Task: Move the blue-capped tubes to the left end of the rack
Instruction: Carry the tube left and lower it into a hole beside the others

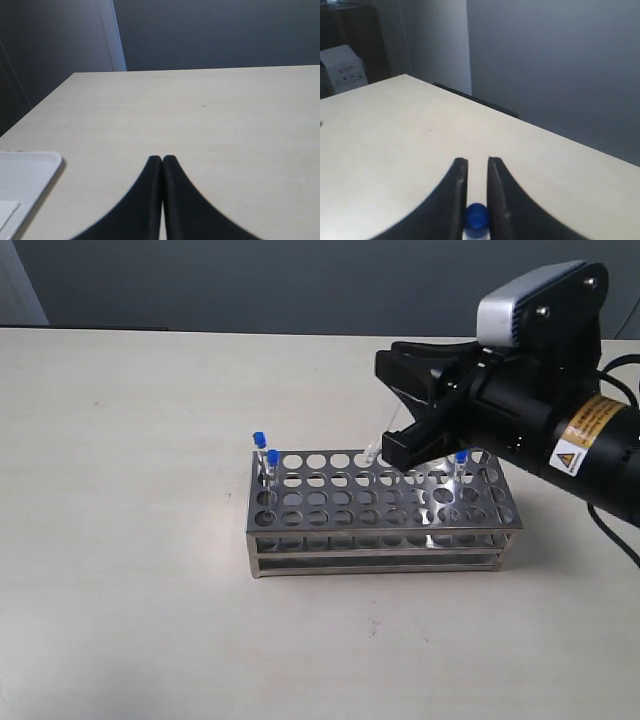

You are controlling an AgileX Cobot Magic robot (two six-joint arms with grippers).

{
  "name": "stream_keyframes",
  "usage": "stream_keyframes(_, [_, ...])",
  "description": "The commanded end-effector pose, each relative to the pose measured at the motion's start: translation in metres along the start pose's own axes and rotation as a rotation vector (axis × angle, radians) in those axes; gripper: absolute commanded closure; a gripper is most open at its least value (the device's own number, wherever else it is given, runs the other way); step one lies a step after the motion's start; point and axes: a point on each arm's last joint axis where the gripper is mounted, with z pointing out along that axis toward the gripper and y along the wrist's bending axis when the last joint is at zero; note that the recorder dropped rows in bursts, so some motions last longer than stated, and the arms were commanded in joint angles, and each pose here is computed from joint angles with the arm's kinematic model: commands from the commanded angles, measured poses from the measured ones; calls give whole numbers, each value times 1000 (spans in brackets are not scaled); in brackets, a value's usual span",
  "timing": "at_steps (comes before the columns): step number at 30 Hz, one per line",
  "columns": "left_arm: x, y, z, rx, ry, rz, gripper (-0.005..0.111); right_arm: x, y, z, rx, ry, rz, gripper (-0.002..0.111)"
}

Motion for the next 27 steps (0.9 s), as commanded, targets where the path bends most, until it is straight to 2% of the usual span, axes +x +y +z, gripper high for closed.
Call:
stream_keyframes(1, [0, 0, 0, -2, -6, -6, 106, -1, 11, 5, -125, -45, 27, 109])
stream_keyframes(15, [0, 0, 0, -2, -6, -6, 106, 1, 30, 41, -425, -3, -8, 109])
stream_keyframes(27, [0, 0, 0, -2, -6, -6, 106, 19, 28, 72, -470, 59, -14, 109])
